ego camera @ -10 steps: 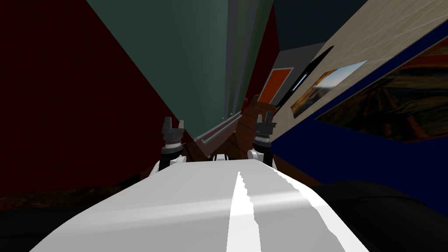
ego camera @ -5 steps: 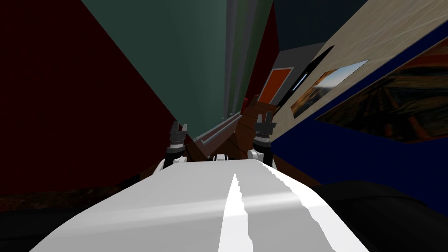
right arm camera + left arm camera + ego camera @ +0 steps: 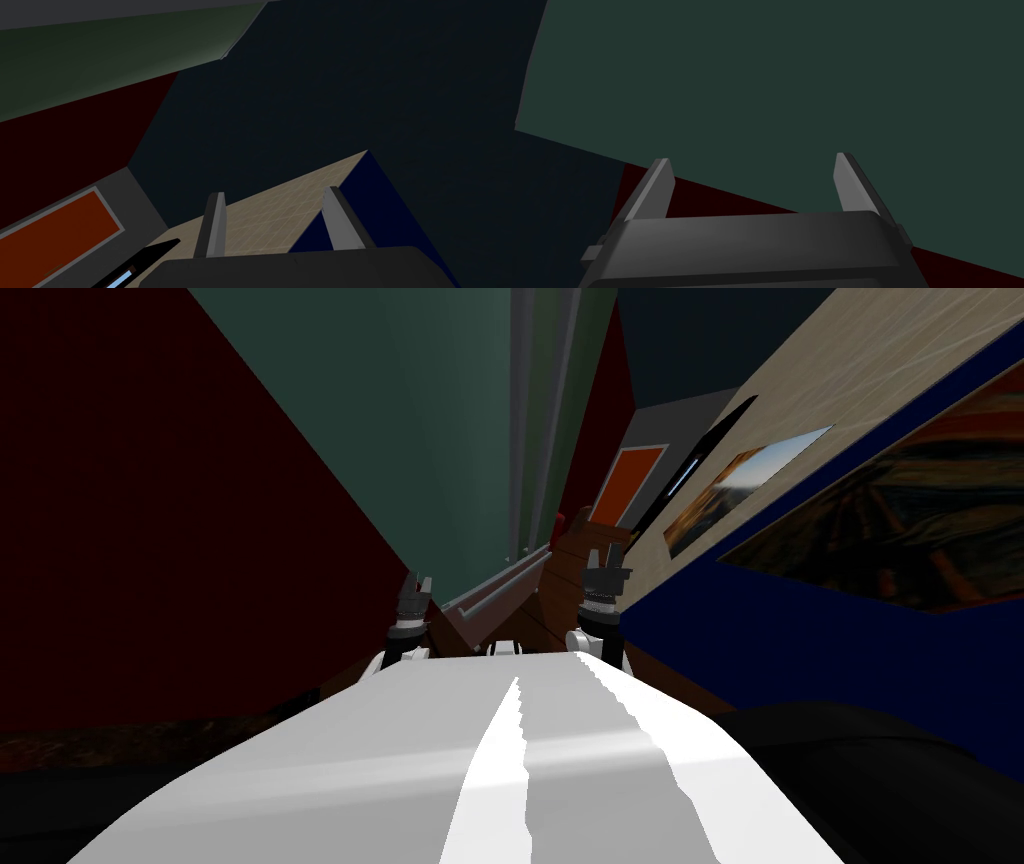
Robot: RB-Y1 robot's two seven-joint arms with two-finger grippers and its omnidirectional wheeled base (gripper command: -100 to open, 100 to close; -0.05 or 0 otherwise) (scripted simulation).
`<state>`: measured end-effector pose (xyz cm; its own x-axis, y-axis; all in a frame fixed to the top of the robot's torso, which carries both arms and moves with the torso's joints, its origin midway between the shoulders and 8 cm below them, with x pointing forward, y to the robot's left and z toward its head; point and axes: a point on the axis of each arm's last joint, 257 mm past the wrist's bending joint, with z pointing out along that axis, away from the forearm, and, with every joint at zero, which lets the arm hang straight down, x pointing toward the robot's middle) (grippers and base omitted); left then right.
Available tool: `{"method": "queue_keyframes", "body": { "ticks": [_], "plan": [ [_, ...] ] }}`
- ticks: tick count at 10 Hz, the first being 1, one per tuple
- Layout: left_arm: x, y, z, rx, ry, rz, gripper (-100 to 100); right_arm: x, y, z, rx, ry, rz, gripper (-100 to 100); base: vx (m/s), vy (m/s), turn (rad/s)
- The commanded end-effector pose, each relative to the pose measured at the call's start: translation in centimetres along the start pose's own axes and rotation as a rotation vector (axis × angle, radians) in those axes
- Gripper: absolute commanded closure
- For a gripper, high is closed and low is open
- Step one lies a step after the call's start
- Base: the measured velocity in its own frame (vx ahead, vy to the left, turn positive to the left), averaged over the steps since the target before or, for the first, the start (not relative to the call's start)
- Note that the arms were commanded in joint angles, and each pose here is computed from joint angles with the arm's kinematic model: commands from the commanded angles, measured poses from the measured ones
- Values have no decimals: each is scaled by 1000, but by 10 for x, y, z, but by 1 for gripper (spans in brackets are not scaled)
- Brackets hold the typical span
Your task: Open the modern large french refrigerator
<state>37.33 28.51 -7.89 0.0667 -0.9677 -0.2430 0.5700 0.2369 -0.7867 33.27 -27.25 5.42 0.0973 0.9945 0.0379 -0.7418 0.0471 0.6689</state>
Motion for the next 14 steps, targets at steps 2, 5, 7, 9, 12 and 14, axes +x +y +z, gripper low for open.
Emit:
{"method": "queue_keyframes", "body": {
  "ticks": [2, 5, 7, 9, 12, 14],
  "plan": [
    [0, 31, -13, -62, 6, 16, -100, 0, 0, 0, 0, 0, 0, 0, 4, -13, 4],
    [1, 47, -20, -93, 11, 26, -100, 0, 0, 0, 0, 0, 0, 0, 2, -5, 0],
    [2, 63, -27, -123, 15, 35, -100, 0, 0, 0, 0, 0, 0, 0, 6, -11, 3],
    [3, 76, -33, -147, 18, 44, -100, 0, 0, 0, 0, 0, 0, 0, 8, -15, -3],
    [6, 102, -47, -196, 25, 61, -100, 0, 0, 0, 0, 0, 0, 0, 6, -12, -4],
    [6, 108, -52, -214, 25, 60, -100, 0, 0, 0, 0, 0, 0, 0, 7, -6, 7]
  ]
}}
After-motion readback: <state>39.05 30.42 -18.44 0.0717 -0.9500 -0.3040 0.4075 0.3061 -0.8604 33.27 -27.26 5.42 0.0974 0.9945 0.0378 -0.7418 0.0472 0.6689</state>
